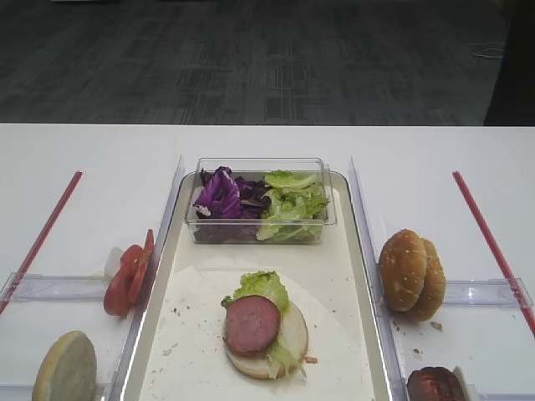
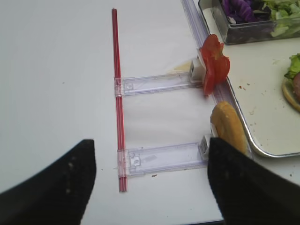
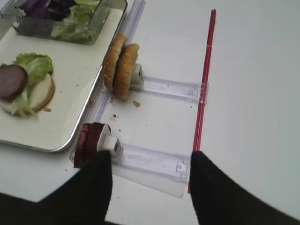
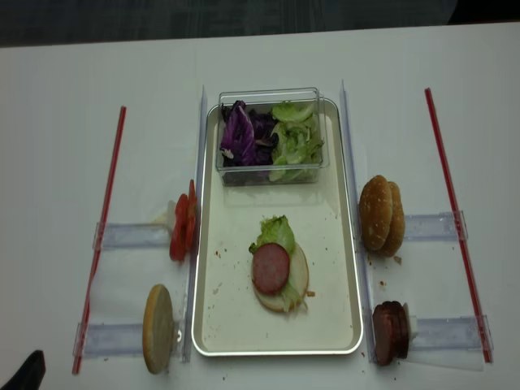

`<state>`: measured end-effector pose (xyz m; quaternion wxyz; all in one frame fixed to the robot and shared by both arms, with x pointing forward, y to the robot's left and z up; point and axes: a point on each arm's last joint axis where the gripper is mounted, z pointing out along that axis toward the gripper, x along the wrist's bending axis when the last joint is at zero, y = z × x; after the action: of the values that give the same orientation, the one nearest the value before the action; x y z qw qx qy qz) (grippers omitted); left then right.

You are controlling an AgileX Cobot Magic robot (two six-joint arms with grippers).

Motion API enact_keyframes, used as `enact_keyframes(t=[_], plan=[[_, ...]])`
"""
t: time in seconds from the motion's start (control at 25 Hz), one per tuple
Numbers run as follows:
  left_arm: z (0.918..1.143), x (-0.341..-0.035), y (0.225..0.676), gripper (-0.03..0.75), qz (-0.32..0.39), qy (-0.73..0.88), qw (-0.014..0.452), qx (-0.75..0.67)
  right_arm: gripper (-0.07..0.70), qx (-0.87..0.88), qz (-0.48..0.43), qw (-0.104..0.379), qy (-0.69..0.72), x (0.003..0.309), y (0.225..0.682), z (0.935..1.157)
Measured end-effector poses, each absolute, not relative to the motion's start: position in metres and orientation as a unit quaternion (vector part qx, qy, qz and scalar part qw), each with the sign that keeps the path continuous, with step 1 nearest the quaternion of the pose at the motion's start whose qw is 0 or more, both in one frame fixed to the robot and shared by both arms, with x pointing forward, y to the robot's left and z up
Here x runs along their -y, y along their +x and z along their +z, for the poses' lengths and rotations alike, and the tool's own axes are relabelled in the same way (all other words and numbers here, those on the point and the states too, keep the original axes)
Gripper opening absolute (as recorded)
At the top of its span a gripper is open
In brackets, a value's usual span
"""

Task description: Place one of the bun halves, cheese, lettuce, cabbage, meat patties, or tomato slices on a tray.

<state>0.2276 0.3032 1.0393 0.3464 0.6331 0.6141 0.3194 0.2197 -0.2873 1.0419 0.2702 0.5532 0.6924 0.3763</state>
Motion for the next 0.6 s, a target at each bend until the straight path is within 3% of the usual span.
enact_keyframes(t=[0.6], plan=[[1.0393,-0.3032,0.2276,0.501,0.319,0.633,0.346,-0.614,0.387,-0.683,0.396,0.295,0.538,0.2865,0.2294,1.0397]])
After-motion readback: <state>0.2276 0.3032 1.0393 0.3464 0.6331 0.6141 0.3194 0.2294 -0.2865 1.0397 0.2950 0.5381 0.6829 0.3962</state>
